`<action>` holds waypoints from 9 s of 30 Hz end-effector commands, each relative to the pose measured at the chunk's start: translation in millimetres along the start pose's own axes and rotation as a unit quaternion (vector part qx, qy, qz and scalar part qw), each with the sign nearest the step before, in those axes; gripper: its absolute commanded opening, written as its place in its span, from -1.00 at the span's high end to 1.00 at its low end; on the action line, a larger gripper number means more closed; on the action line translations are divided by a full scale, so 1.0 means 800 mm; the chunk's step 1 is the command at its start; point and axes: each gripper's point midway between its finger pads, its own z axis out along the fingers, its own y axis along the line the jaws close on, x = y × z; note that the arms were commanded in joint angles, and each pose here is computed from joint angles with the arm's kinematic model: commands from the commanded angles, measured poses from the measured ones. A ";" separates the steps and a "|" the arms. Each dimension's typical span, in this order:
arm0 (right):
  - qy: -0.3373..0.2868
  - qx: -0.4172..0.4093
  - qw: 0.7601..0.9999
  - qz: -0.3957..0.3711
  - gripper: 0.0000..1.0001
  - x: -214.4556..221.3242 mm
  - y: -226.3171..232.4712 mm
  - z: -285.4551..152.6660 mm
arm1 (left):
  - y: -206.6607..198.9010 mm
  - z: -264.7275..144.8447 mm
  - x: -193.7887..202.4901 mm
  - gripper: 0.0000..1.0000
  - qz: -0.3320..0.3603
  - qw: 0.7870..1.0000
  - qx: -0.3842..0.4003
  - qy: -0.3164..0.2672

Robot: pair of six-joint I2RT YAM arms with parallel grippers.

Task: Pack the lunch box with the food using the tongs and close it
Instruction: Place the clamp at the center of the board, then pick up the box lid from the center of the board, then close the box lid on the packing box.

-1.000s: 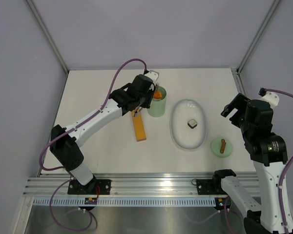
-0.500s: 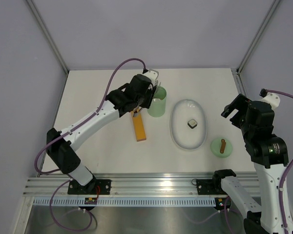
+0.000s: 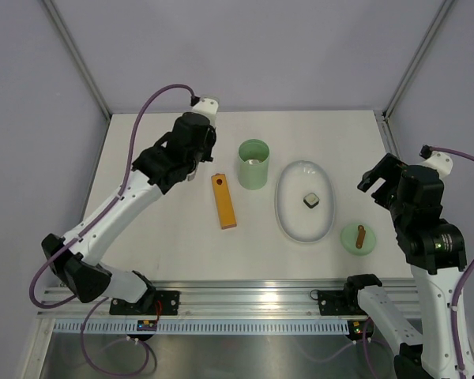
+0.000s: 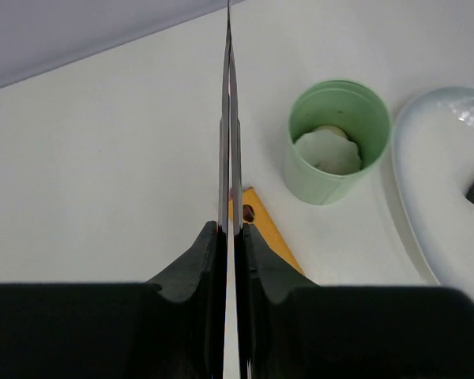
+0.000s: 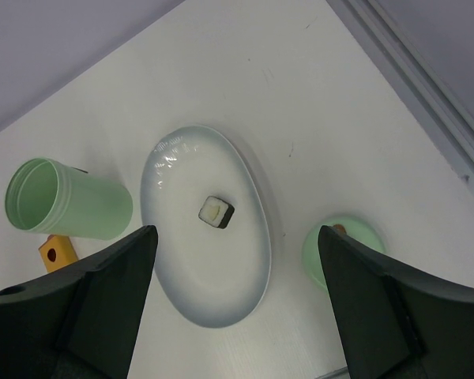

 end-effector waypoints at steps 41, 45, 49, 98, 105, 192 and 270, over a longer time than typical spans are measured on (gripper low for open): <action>0.128 0.027 0.991 -0.029 -0.82 0.108 -0.012 0.067 | 0.160 0.177 0.239 -0.60 -0.213 0.945 -0.143 0.204; 0.178 0.041 0.983 -0.030 -0.81 0.150 -0.019 0.088 | 0.161 0.154 0.200 -0.94 -0.217 0.952 -0.134 0.172; 0.193 0.065 0.979 -0.027 -0.79 0.163 -0.025 0.101 | 0.169 0.111 0.140 -0.98 -0.224 0.959 -0.127 0.117; 0.357 0.317 0.875 0.083 -0.59 0.261 -0.155 0.161 | 0.097 -0.019 0.132 -0.98 -0.187 0.977 0.004 0.100; 0.359 0.284 0.887 0.067 -0.25 0.261 -0.149 0.175 | 0.099 -0.018 0.130 -0.98 -0.186 0.978 0.000 0.099; 0.323 -0.161 0.923 -0.133 1.00 0.201 0.408 0.231 | 0.094 0.021 0.125 -0.98 -0.261 0.956 0.043 0.128; 0.289 -0.170 0.926 -0.172 1.00 0.205 0.425 0.212 | 0.007 0.201 0.054 -0.98 -0.459 0.845 0.249 0.117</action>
